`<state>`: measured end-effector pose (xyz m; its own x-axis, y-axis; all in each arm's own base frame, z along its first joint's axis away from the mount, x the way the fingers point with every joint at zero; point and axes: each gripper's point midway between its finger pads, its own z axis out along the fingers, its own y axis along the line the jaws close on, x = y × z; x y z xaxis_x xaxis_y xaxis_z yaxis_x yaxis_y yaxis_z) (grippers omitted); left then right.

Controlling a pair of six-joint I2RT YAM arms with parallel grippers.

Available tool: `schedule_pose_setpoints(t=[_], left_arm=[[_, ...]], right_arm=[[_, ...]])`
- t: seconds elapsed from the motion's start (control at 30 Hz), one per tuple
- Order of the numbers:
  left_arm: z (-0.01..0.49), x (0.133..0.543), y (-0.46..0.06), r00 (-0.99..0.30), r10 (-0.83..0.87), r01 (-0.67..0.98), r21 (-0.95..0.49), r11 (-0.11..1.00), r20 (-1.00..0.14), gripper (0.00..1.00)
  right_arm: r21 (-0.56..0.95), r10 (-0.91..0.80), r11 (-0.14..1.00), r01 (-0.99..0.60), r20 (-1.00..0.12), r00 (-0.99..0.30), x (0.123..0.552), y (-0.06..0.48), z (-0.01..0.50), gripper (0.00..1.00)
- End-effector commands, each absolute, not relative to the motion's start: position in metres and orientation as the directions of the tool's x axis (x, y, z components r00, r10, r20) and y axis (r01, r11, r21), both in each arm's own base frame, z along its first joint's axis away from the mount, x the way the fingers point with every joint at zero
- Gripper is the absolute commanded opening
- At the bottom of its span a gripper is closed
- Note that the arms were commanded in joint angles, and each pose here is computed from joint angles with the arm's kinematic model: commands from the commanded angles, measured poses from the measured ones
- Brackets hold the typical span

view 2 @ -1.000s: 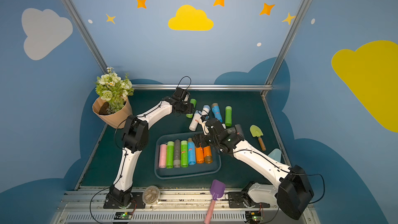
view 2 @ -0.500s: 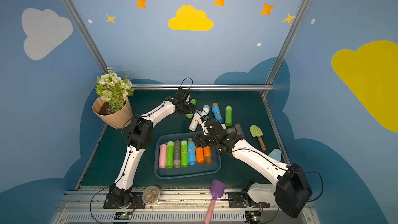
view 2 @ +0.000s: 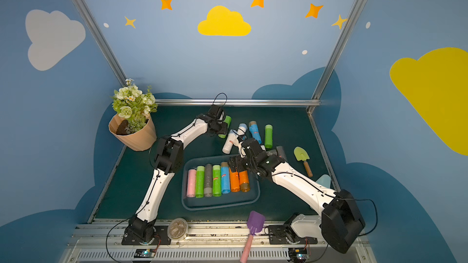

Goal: Put the roll of trash bags into the storage box
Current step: Pick up the roll of trash bags from the center of the board.

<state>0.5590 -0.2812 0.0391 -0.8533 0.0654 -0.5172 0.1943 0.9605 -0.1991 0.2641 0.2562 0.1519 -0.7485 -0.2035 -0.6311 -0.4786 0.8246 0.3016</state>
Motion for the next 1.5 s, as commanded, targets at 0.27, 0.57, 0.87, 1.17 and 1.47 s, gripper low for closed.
schedule_pose_setpoints(t=[0.27, 0.57, 0.87, 1.17, 1.47], left_arm=[[0.039, 0.560, -0.277, -0.861, 0.081, 0.201, -0.190, 0.961, -0.501, 0.49], [0.066, 0.555, -0.270, -0.847, 0.037, 0.178, -0.217, 0.960, -0.530, 0.43], [0.081, 0.544, -0.262, -0.851, -0.015, 0.150, -0.270, 0.951, -0.524, 0.42], [0.102, 0.513, -0.248, -0.855, -0.061, 0.113, -0.300, 0.947, -0.515, 0.42], [0.130, 0.455, -0.227, -0.854, -0.152, 0.029, -0.337, 0.941, -0.497, 0.40]], right_arm=[[0.322, -0.174, 0.830, -0.455, -0.627, -0.759, 0.269, 0.253, 0.154, 0.87], [0.330, -0.176, 0.824, -0.460, -0.624, -0.762, 0.260, 0.248, 0.157, 0.87], [0.321, -0.141, 0.850, -0.417, -0.625, -0.768, 0.255, 0.233, 0.155, 0.87], [0.363, -0.124, 0.837, -0.409, -0.602, -0.789, 0.246, 0.235, 0.153, 0.87], [0.398, -0.129, 0.820, -0.411, -0.572, -0.810, 0.228, 0.230, 0.150, 0.87]])
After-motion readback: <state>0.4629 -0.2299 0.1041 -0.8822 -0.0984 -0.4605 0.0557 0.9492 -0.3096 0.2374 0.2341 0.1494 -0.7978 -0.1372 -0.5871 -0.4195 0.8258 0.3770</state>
